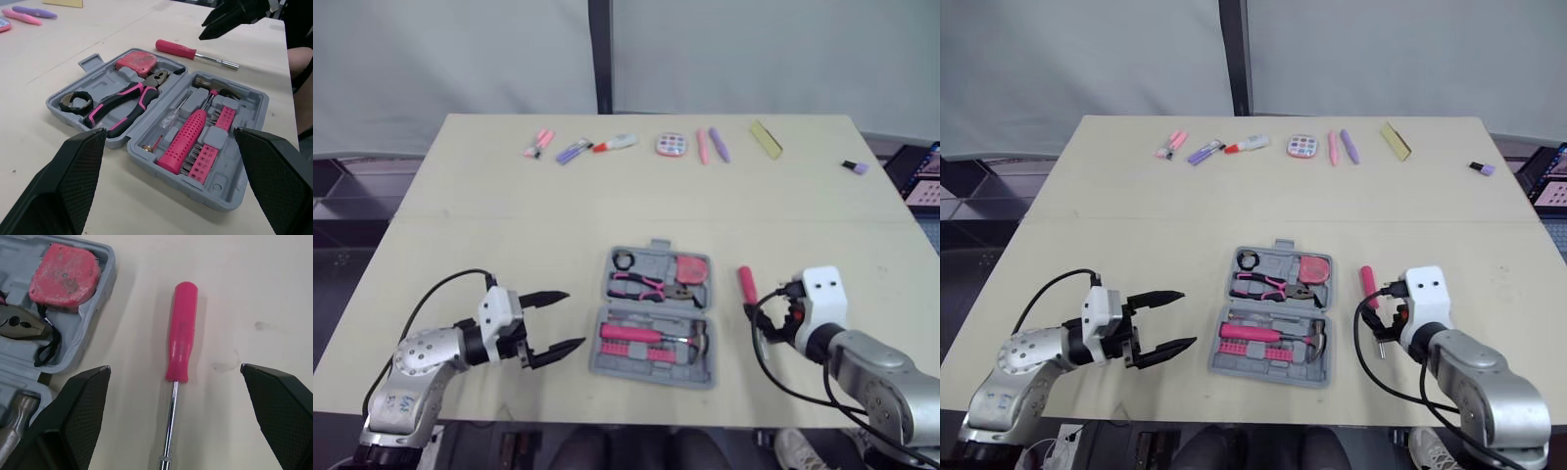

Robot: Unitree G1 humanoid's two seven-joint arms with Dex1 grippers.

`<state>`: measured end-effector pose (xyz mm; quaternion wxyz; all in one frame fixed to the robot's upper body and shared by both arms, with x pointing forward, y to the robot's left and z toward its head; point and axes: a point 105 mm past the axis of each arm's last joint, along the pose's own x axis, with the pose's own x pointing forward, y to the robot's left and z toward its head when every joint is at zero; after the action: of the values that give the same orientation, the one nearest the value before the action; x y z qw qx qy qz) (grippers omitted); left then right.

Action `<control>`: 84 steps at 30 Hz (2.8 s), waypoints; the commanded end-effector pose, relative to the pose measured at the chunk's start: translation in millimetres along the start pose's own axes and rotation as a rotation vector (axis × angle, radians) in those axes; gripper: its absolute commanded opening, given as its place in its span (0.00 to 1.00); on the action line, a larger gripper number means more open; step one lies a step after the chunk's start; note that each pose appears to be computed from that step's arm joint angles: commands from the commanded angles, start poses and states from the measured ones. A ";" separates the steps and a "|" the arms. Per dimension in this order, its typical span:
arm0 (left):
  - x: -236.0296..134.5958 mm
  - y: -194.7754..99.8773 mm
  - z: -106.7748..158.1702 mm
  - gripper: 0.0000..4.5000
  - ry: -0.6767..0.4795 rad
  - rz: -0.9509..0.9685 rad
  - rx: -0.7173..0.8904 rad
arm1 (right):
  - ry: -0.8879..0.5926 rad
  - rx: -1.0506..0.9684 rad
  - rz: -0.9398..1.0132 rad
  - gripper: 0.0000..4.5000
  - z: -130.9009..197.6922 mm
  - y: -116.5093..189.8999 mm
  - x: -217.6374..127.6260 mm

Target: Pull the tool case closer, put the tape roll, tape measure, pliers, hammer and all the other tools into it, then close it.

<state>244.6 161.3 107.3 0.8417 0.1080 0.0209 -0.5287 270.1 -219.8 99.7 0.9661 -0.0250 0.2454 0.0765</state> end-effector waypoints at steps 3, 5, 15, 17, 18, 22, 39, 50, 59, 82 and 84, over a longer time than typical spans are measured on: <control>-2.1 0.8 8.3 0.99 -0.005 0.013 0.049 | 0.013 0.025 -0.012 1.00 2.4 -0.5 3.7; -2.7 0.3 8.3 0.99 -0.001 0.016 0.051 | 0.024 0.029 -0.024 1.00 2.0 -2.6 7.3; -3.5 -1.6 10.4 0.99 0.008 0.035 0.057 | 0.063 0.039 -0.043 1.00 -1.0 -5.1 31.1; -4.3 -1.8 10.5 0.99 0.011 0.041 0.059 | 0.076 0.037 -0.041 1.00 -2.7 -4.1 38.1; -4.7 -2.1 10.5 0.99 0.012 0.043 0.059 | 0.085 0.035 -0.044 1.00 -4.4 -4.2 40.7; -6.2 -2.4 9.8 0.99 0.015 0.054 0.059 | 0.083 0.035 -0.041 1.00 -3.7 -3.0 50.0; -11.0 -7.5 1.9 0.99 0.025 0.064 0.048 | 0.122 0.047 -0.043 1.00 -12.9 -2.9 54.3; -10.2 -7.4 1.2 1.00 0.026 0.061 0.048 | 0.144 0.060 -0.045 0.27 -19.4 -1.4 51.8; -7.7 -6.5 0.2 1.00 0.022 0.037 0.034 | 0.099 -0.013 -0.030 0.09 0.6 -2.8 43.7; -43.2 6.4 -10.2 1.00 0.126 -0.150 0.057 | 0.429 -0.845 0.799 0.09 22.1 144.4 -37.7; -45.2 3.5 -10.5 1.00 0.135 -0.158 0.055 | 0.448 -0.861 0.815 0.09 19.4 150.6 -35.6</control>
<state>231.5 203.0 97.7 0.7965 0.1481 0.0774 -0.5811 225.8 -78.7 131.0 0.6934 -0.3239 0.3828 0.5174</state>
